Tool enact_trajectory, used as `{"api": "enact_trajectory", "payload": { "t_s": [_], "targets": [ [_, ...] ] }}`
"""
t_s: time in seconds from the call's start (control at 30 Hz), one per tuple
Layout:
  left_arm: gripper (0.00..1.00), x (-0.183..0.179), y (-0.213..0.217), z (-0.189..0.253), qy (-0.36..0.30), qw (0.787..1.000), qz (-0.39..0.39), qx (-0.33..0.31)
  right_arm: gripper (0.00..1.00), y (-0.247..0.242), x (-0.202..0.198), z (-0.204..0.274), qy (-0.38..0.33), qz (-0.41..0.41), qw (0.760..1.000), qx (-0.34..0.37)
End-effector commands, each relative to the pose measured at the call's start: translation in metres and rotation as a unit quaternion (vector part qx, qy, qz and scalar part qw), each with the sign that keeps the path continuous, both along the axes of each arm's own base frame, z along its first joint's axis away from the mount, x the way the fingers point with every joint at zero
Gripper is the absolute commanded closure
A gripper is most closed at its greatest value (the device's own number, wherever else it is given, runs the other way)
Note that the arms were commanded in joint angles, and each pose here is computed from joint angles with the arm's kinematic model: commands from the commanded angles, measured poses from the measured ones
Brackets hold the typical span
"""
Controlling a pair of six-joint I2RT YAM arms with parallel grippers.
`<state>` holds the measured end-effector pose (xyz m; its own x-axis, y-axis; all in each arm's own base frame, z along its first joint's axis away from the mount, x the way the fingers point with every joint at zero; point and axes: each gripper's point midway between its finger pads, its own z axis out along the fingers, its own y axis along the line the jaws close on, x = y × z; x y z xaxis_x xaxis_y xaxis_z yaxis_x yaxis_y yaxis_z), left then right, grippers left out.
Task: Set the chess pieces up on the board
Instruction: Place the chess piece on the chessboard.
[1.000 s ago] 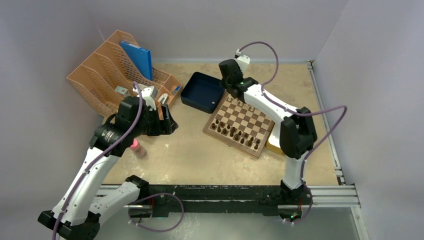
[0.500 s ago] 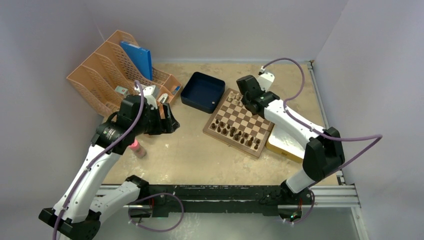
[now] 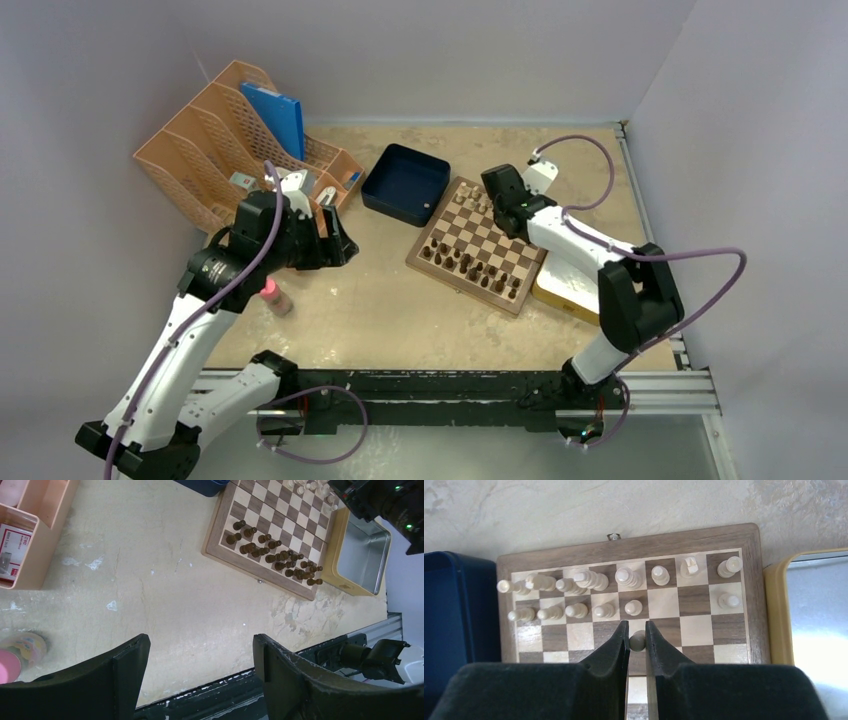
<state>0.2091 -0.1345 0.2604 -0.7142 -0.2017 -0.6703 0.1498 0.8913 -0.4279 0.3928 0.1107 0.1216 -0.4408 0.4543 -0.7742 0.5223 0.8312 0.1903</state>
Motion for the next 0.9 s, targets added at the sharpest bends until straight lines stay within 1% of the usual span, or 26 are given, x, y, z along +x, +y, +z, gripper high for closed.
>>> {"api": "enact_trajectory", "payload": {
  "t_s": [0.0, 0.17, 0.47, 0.87],
  "targets": [
    [0.25, 0.003, -0.001, 0.025, -0.037, 0.999, 0.005, -0.021, 0.9, -0.01, 0.013, -0.007, -0.02, -0.048, 0.999, -0.008],
    [0.25, 0.004, 0.0, 0.026, -0.042, 0.999, 0.007, -0.017, 0.9, -0.018, 0.009, -0.023, -0.012, -0.067, 0.998, -0.009],
    [0.25, 0.006, 0.001, 0.03, -0.05, 0.999, 0.002, -0.01, 0.89, -0.028, 0.011, -0.025, -0.022, -0.087, 0.996, -0.016],
    [0.25, 0.003, 0.003, 0.029, -0.047, 0.999, 0.005, -0.01, 0.88, -0.026, 0.018, -0.033, -0.019, -0.09, 0.996, -0.013]
  ]
}}
